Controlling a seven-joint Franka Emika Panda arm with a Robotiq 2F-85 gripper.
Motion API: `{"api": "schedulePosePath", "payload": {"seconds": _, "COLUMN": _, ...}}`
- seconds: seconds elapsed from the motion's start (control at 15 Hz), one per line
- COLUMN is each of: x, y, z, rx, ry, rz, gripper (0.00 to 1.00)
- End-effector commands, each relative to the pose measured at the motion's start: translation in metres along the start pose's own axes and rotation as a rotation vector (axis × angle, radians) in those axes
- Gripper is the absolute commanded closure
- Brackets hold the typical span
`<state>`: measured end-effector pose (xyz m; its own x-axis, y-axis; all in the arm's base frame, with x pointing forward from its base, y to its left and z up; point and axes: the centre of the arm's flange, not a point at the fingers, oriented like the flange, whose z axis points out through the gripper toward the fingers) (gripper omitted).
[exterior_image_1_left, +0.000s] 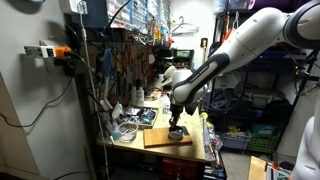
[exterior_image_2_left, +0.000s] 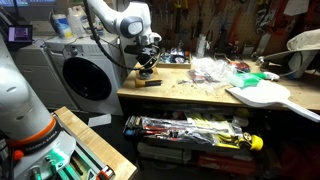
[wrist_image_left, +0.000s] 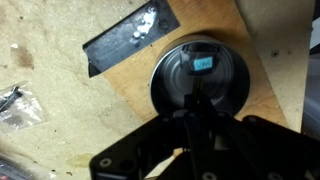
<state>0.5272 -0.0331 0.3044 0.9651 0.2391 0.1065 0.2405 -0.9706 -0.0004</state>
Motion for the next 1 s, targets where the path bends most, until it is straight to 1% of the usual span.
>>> {"api": "schedulePosePath", "payload": {"seconds": 0.0, "x": -0.021, "y": 0.0, "z": -0.018, "rx": 0.003, "ry": 0.014, "rz": 0.022, "gripper": 0.98}}
{"api": "schedulePosePath", "payload": {"seconds": 0.2, "x": -0.024, "y": 0.004, "z": -0.031, "rx": -0.004, "ry": 0.027, "rz": 0.031, "gripper": 0.98}}
{"api": "schedulePosePath", "payload": {"seconds": 0.33, "x": -0.028, "y": 0.014, "z": -0.039, "rx": -0.011, "ry": 0.028, "rz": 0.073, "gripper": 0.98}}
{"api": "schedulePosePath", "payload": {"seconds": 0.73, "x": -0.055, "y": 0.079, "z": -0.036, "rx": 0.018, "ry": 0.015, "rz": 0.24, "gripper": 0.98}}
{"api": "schedulePosePath", "payload": {"seconds": 0.93, "x": -0.065, "y": 0.109, "z": -0.033, "rx": 0.036, "ry": 0.032, "rz": 0.344, "gripper": 0.98}}
